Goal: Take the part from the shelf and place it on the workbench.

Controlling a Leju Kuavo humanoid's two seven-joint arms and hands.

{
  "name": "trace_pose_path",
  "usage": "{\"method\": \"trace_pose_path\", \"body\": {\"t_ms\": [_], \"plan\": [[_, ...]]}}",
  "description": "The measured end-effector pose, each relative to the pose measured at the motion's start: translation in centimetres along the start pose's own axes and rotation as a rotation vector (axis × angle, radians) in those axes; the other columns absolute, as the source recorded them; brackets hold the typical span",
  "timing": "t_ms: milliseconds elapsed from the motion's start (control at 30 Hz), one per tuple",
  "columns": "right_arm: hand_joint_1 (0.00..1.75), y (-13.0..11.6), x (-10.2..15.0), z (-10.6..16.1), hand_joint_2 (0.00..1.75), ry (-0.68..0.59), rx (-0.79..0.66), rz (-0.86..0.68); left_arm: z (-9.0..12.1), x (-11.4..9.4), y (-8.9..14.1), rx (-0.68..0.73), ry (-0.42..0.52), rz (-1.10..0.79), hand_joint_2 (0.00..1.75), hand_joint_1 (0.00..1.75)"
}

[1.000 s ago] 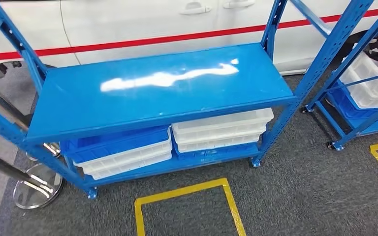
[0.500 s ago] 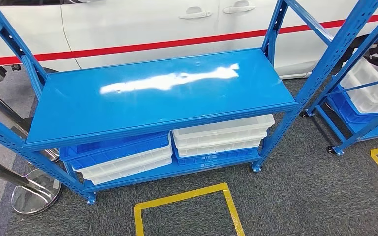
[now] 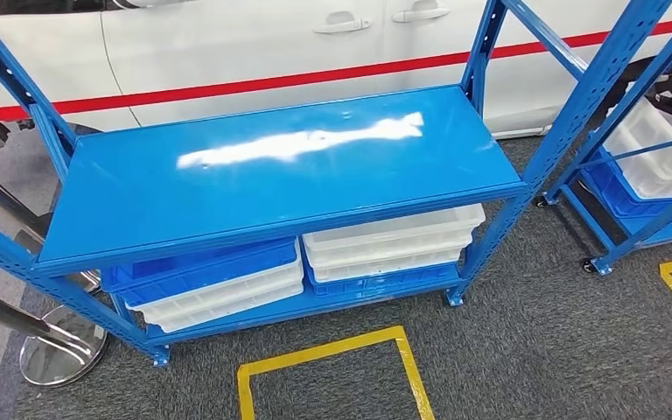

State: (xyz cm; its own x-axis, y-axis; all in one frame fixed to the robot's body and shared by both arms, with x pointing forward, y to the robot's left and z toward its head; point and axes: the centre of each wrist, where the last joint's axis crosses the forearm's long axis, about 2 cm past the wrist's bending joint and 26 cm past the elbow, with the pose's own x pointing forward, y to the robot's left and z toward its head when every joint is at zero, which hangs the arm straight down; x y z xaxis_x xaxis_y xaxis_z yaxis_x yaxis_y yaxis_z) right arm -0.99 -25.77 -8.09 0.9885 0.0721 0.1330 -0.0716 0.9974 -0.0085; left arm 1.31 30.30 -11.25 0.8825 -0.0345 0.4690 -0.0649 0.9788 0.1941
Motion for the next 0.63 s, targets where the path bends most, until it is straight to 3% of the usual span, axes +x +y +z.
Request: {"method": "trace_pose_path", "body": {"t_ms": [67, 133, 233, 267, 367, 633], "plan": [[0.0, 0.0, 0.01, -0.04, 0.0, 0.004, 0.001, 0.0, -0.01, 0.04, -0.02, 0.002, 0.001, -0.005, 0.0, 0.0], [0.0, 0.01, 0.02, -0.08, 0.0, 0.005, 0.004, -0.003, -0.02, 0.06, 0.0, 0.008, 0.0, -0.009, 0.0, 0.0], [0.0, 0.0, 0.1, -0.16, 0.0, 0.003, 0.006, -0.009, -0.04, 0.1, 0.03, 0.018, -0.003, -0.013, 1.31, 0.0], [0.0, -0.01, 0.12, -0.18, 0.44, 0.003, 0.006, -0.012, -0.04, 0.11, 0.03, 0.022, -0.004, -0.014, 1.75, 0.0], [0.0, -0.02, 0.14, -0.22, 1.75, 0.004, 0.007, -0.017, -0.04, 0.11, 0.04, 0.035, -0.006, -0.021, 1.75, 0.0], [0.0, 0.23, 0.71, -0.46, 1.75, -0.012, 0.012, -0.025, -0.11, 0.31, 0.01, 0.047, 0.01, -0.037, 1.75, 0.0]]}}
